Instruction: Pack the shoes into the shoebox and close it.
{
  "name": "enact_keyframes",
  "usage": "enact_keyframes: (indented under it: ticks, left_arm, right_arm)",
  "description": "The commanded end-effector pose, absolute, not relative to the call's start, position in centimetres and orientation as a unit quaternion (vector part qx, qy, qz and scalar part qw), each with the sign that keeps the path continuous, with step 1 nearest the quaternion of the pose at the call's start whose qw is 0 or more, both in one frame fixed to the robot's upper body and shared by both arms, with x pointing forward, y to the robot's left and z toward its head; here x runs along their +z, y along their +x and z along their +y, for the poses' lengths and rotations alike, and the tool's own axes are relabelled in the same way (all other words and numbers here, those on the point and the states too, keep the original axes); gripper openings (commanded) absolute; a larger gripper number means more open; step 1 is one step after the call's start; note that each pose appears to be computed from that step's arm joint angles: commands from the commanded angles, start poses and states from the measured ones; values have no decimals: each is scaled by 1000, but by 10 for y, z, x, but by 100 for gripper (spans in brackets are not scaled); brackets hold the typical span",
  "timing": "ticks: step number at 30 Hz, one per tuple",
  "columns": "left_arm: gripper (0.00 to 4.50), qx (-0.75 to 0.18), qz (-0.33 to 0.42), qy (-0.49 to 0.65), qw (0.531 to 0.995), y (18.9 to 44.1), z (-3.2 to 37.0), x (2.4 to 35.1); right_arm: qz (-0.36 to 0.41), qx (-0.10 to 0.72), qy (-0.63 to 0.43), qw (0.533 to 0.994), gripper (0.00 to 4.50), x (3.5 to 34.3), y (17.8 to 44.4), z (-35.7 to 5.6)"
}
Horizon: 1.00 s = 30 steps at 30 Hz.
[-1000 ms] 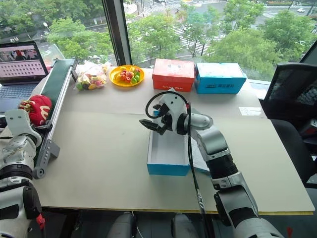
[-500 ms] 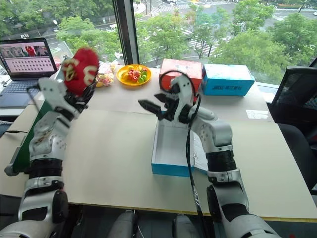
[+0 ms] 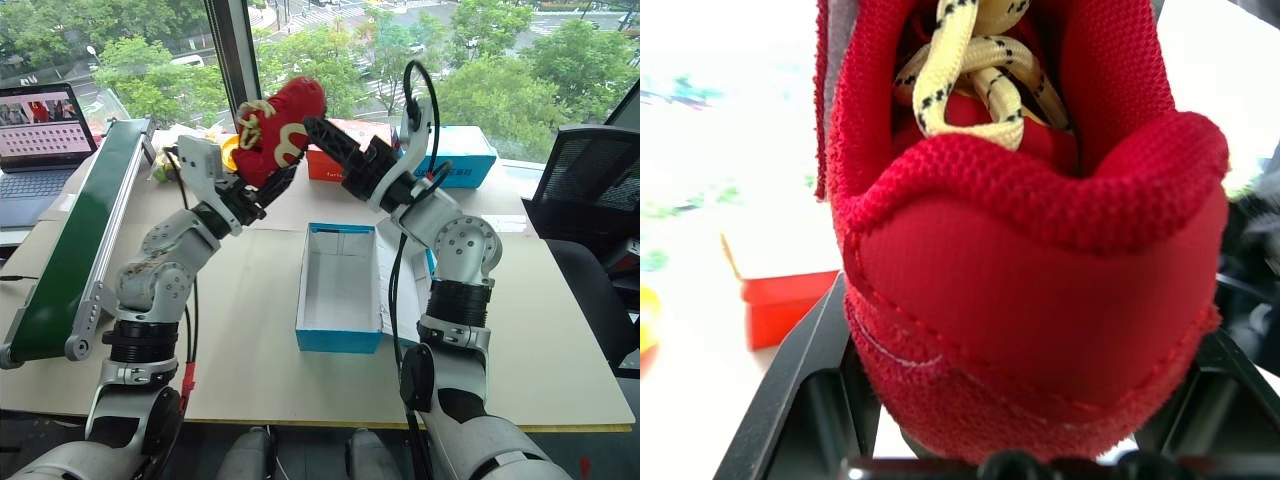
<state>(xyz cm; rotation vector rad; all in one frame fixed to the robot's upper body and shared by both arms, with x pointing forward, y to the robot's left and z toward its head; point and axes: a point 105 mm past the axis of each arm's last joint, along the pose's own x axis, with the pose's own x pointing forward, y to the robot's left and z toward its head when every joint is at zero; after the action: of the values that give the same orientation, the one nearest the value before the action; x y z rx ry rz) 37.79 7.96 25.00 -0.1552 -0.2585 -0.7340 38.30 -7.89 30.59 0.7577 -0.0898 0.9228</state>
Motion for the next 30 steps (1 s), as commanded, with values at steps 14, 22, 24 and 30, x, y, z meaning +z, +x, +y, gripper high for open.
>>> enact_keyframes:
  ticks: [14,22,24,30]
  left_arm:
    - [262,-402,-150,-62,901,355,52,264]
    - [262,-413,-144,-64,897,350,43,260]
    - [262,-412,-143,-63,897,351,44,260]
    - [309,-411,-137,-69,899,351,46,257]
  right_arm:
    - [-49,427,346,834,424,309,384,-81]
    - [-46,444,354,822,171,311,381,-72]
    - [-45,444,355,821,105,311,382,-71]
    - [-46,441,351,824,19,312,384,-71]
